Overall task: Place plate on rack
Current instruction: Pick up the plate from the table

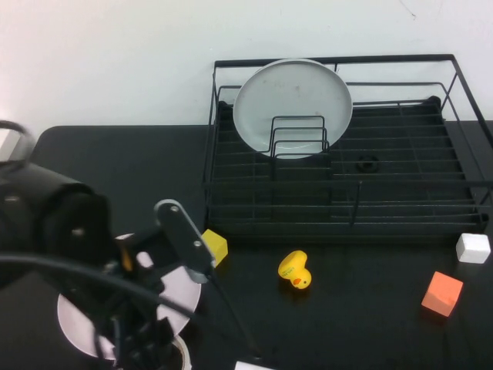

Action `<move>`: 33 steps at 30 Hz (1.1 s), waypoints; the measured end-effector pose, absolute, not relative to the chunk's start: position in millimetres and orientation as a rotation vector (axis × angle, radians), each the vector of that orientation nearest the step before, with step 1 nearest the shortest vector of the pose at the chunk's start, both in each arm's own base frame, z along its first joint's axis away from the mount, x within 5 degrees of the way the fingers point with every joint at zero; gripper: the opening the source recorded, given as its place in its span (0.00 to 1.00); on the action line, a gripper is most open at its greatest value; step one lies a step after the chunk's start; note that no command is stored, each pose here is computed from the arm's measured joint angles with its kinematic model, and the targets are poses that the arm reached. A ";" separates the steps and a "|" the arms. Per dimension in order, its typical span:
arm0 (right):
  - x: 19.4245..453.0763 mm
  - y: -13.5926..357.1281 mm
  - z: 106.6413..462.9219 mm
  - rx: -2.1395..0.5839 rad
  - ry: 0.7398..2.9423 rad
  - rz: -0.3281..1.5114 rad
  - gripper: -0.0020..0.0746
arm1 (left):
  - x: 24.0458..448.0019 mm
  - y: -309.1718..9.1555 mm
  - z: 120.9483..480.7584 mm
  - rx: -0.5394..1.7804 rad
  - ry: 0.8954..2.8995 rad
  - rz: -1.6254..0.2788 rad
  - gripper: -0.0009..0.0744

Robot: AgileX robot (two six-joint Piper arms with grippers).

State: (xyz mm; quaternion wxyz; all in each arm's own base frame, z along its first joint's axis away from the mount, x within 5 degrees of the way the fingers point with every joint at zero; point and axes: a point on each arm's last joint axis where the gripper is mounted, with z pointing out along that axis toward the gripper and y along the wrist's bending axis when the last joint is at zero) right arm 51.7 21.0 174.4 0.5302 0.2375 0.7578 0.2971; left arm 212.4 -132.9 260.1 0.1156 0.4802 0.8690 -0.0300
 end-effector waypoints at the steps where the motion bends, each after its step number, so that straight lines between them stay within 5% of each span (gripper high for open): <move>1: 51.6 21.1 174.3 0.566 1.811 0.710 0.04 | 216.4 -135.3 255.2 1.406 2.548 -0.087 0.55; 15: 51.1 22.1 173.1 0.561 1.829 0.715 0.04 | 243.5 -147.3 201.9 1.504 2.642 -0.012 0.58; 33: 51.1 22.2 173.1 0.551 1.830 0.709 0.04 | 254.1 -143.8 164.0 1.435 2.647 0.123 0.50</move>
